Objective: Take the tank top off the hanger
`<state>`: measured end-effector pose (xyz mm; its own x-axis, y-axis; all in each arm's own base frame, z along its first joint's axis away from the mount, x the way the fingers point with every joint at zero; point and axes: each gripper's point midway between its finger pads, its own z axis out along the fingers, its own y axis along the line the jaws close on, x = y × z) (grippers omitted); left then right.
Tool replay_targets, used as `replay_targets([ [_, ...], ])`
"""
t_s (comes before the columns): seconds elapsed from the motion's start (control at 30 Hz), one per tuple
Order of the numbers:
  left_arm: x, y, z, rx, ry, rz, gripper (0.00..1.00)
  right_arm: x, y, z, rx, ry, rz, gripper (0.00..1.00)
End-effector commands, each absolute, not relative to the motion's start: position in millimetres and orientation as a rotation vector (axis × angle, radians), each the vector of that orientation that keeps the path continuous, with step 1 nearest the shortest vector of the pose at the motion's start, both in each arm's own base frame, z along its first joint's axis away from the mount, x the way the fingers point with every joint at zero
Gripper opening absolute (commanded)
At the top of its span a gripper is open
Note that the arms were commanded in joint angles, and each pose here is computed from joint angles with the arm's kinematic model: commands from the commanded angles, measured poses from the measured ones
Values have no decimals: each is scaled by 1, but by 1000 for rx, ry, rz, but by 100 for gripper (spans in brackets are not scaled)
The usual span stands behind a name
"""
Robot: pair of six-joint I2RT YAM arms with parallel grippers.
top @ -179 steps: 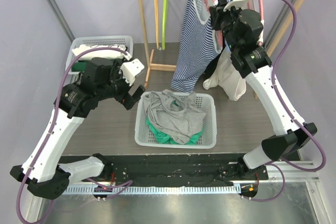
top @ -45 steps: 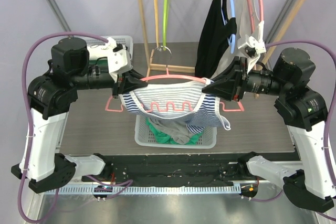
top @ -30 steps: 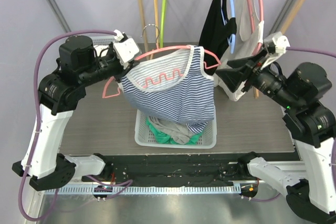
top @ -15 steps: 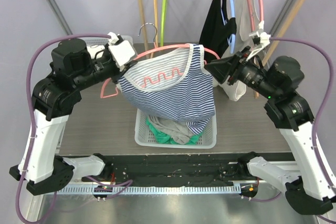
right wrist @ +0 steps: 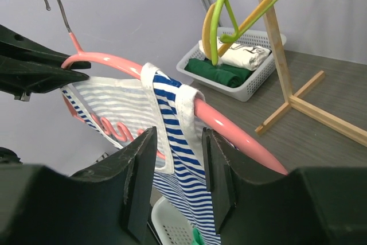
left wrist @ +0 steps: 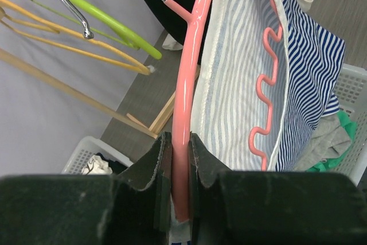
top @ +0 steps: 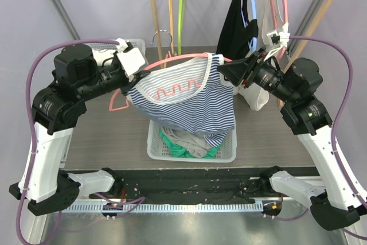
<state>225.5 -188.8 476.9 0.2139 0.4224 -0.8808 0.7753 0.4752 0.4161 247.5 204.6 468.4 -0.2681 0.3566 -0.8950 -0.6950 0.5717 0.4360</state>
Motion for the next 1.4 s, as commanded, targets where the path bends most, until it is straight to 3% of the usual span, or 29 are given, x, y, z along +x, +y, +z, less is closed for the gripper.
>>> replay_targets([
  [0.0,214,-194,499,1131,1323,-384,2,244,209,488,-314,1441,1089,45],
  [0.2,213,-196,499,1130,1326,-398,2,245,213,489,-332,1433,1099,41],
  [0.33,211,-194,499,1134,1324,-393,2,244,205,491,-344,1440,1033,48],
  [0.47,211,-196,498,1137,1328,-403,2,244,203,490,-336,1441,1016,48],
  [0.57,210,-197,499,1137,1328,-419,2,247,209,488,-332,1437,1057,38],
  [0.6,209,-197,500,1136,1324,-421,2,249,212,486,-336,1441,1072,29],
  [0.8,209,-196,496,1142,1331,-411,3,247,217,493,-344,1414,1118,1],
  [1.1,215,-186,482,1155,1367,-334,4,232,178,522,-247,1345,941,1],
  [1.37,210,-176,476,1166,1374,-289,5,264,137,491,44,1459,744,1],
])
